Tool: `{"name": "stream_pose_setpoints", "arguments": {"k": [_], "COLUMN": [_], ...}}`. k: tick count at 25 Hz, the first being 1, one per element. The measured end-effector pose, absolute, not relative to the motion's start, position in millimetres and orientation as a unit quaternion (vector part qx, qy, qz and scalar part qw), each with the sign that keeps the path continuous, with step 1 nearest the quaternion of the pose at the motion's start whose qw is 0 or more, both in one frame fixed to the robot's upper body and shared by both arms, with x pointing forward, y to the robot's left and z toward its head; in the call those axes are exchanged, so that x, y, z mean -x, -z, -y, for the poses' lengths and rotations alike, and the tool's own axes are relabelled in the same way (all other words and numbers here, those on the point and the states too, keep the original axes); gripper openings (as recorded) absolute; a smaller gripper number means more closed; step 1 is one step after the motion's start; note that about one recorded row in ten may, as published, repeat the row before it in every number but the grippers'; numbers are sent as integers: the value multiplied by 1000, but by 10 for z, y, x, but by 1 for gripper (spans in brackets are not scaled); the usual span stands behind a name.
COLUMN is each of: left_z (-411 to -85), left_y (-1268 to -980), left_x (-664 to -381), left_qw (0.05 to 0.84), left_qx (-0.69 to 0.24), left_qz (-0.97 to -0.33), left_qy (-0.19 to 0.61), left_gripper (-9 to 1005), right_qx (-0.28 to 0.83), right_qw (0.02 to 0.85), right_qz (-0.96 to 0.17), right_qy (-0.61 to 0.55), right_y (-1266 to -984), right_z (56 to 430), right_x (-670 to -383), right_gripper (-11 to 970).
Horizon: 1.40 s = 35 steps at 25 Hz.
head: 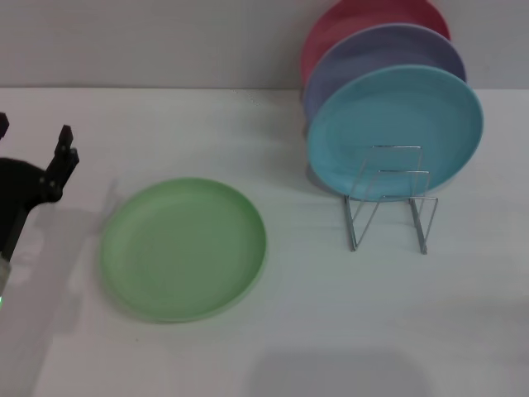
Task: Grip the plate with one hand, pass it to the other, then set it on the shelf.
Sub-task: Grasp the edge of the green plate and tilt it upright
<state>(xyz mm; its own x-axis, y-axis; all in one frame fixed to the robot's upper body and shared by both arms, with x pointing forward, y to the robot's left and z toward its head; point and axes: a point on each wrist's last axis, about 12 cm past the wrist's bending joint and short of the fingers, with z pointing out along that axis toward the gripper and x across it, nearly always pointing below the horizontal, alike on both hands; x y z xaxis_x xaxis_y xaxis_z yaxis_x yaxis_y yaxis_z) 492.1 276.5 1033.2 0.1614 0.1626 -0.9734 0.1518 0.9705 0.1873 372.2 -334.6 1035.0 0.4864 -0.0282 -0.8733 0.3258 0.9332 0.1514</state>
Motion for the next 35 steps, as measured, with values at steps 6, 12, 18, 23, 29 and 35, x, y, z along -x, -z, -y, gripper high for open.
{"name": "stream_pose_setpoints", "arguments": {"k": [6,12,18,23,29,35], "left_z": [-2688,-2692,-2743,-2748,-2734,-2715], "left_y": [-10623,-11021,-11141,-11137,-11143,-11158], "left_x": [-5090,-5155,-5197,-5194,-5215,-5248], "left_qw": [708,664,644,642,627,616], "left_qx": [-118,-107,-94,-91,-97,-104], "left_qz": [-696,-740,-759,-761,-773,-781], "left_qy": [-28,15,19,19,24,19], "left_gripper": [806,806,805,805,805,804], "right_qx": [-150,-150,-150,-151,-152,-151], "right_qw": [850,850,847,846,845,848], "right_qz": [-495,-497,-501,-503,-503,-500], "right_qy": [101,95,92,95,95,94], "right_y": [-10355,-10355,-10347,-10340,-10337,-10347], "right_z": [3338,3326,3321,3329,3332,3327], "right_x": [-3746,-3797,-3825,-3800,-3790,-3801], "right_gripper": [835,835,835,834,834,834]}}
